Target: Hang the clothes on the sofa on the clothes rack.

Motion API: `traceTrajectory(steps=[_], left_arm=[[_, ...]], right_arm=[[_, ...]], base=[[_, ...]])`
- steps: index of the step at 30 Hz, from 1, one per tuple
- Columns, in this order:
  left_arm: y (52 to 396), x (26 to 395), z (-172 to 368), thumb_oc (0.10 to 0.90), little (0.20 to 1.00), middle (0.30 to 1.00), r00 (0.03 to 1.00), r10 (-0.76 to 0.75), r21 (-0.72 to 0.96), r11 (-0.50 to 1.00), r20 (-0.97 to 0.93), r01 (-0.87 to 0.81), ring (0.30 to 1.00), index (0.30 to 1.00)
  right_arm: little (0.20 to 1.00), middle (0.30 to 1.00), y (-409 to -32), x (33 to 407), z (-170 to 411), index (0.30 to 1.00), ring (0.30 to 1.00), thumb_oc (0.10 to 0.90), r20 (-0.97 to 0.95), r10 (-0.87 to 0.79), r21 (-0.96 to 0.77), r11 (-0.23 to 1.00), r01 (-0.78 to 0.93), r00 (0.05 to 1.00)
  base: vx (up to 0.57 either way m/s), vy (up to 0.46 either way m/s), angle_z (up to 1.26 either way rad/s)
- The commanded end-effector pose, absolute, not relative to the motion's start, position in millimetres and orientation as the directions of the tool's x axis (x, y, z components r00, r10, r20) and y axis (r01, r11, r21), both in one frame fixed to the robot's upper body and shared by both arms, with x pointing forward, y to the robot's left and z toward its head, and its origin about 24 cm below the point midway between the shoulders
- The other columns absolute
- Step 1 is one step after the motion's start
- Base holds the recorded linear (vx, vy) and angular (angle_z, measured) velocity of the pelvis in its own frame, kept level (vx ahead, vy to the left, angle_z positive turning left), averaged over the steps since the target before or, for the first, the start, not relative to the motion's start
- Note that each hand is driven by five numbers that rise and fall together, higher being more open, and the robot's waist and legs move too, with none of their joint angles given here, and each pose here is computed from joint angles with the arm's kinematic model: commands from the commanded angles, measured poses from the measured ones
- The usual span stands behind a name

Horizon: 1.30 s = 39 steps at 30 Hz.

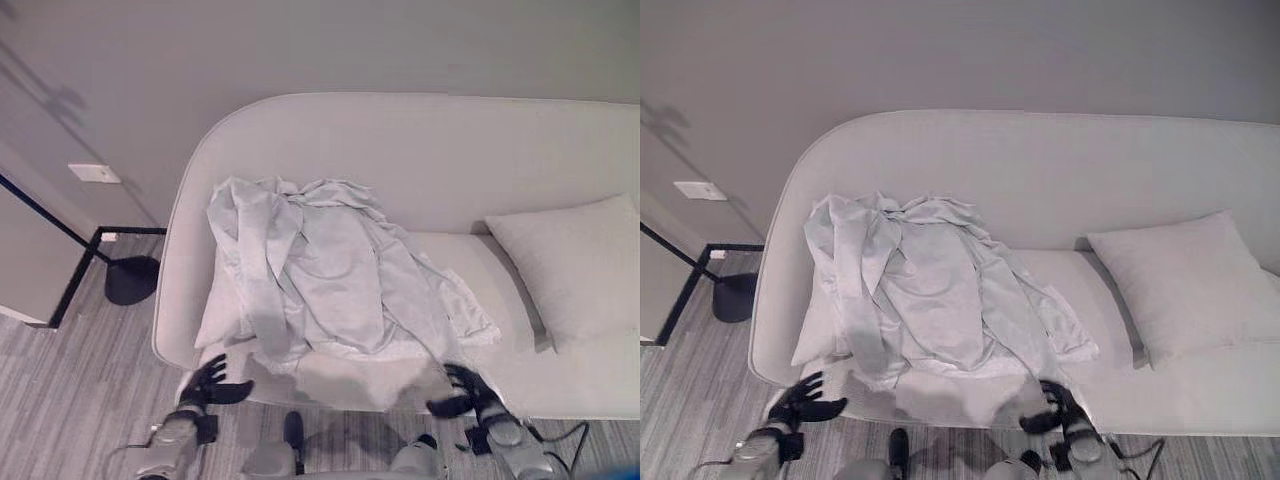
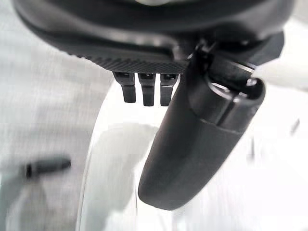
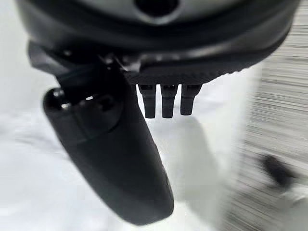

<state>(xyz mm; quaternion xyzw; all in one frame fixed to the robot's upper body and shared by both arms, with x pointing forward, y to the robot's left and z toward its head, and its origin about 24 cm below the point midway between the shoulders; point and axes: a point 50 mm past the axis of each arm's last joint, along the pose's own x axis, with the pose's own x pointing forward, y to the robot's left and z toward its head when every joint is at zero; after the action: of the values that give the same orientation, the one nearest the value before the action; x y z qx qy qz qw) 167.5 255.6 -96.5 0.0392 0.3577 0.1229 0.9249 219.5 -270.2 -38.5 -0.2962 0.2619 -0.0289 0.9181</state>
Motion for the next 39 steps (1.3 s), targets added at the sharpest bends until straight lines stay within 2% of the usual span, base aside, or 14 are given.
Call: traceTrajectory(steps=[1, 5, 8, 15, 17, 22, 24, 28, 32, 39], left_arm=[[243, 219, -49, 0.800, 0.900, 0.900, 0.897, 0.185, 0.144, 0.980, -0.401, -0.137, 0.900, 0.900], [233, 232, -22, 0.800, 0.900, 0.900, 0.952, 0.125, 0.148, 0.985, -0.278, -0.086, 0.900, 0.900], [225, 255, 19, 0.800, 0.900, 0.900, 0.993, 0.069, 0.204, 0.978, -0.094, -0.049, 0.900, 0.900], [202, 275, 75, 0.800, 0.900, 0.900, 0.989, -0.032, 0.163, 0.987, 0.146, 0.008, 0.900, 0.900], [198, 278, 105, 0.800, 0.900, 0.900, 0.963, -0.064, 0.155, 0.988, 0.263, 0.024, 0.900, 0.900], [196, 273, 137, 0.800, 0.900, 0.900, 0.916, -0.091, 0.119, 0.992, 0.391, 0.048, 0.900, 0.900], [198, 260, 163, 0.800, 0.900, 0.900, 0.856, -0.115, 0.138, 0.989, 0.503, 0.052, 0.900, 0.900], [199, 252, 182, 0.800, 0.900, 0.900, 0.805, -0.132, 0.156, 0.987, 0.578, 0.050, 0.900, 0.900], [204, 240, 195, 0.800, 0.900, 0.900, 0.766, -0.132, 0.172, 0.985, 0.629, 0.029, 0.900, 0.900], [213, 231, 195, 0.800, 0.900, 0.900, 0.767, -0.108, 0.167, 0.986, 0.633, 0.001, 0.900, 0.900]], right_arm=[[0.900, 0.900, -317, 254, 15, 0.900, 0.900, 0.800, -0.215, -0.364, -0.706, 0.699, 0.113, 0.906], [0.900, 0.900, -332, 271, 57, 0.900, 0.900, 0.800, -0.065, -0.387, -0.737, 0.640, 0.217, 0.920], [0.900, 0.900, -338, 294, 100, 0.900, 0.900, 0.800, 0.072, -0.374, -0.742, 0.599, 0.300, 0.925], [0.900, 0.900, -335, 334, 149, 0.900, 0.900, 0.800, 0.168, -0.368, -0.713, 0.596, 0.370, 0.915], [0.900, 0.900, -343, 348, 184, 0.900, 0.900, 0.800, 0.222, -0.405, -0.671, 0.597, 0.441, 0.887], [0.900, 0.900, -355, 354, 216, 0.900, 0.900, 0.800, 0.251, -0.449, -0.624, 0.602, 0.498, 0.857], [0.900, 0.900, -360, 355, 236, 0.900, 0.900, 0.800, 0.269, -0.453, -0.589, 0.621, 0.518, 0.850], [0.900, 0.900, -370, 351, 246, 0.900, 0.900, 0.800, 0.280, -0.471, -0.591, 0.602, 0.537, 0.836], [0.900, 0.900, -378, 347, 249, 0.900, 0.900, 0.800, 0.268, -0.478, -0.617, 0.582, 0.530, 0.836], [0.900, 0.900, -379, 347, 243, 0.900, 0.900, 0.800, 0.245, -0.468, -0.674, 0.547, 0.496, 0.849]], base=[[0.10, -0.086, 0.14], [0.12, -0.088, 0.78], [0.06, -0.053, 0.05], [-0.05, -0.018, 0.05], [-0.09, 0.006, 0.19], [-0.04, 0.011, 0.17], [0.01, 0.049, 0.11], [0.02, 0.009, 0.15], [0.03, 0.005, 0.16], [0.02, -0.007, 0.12]])
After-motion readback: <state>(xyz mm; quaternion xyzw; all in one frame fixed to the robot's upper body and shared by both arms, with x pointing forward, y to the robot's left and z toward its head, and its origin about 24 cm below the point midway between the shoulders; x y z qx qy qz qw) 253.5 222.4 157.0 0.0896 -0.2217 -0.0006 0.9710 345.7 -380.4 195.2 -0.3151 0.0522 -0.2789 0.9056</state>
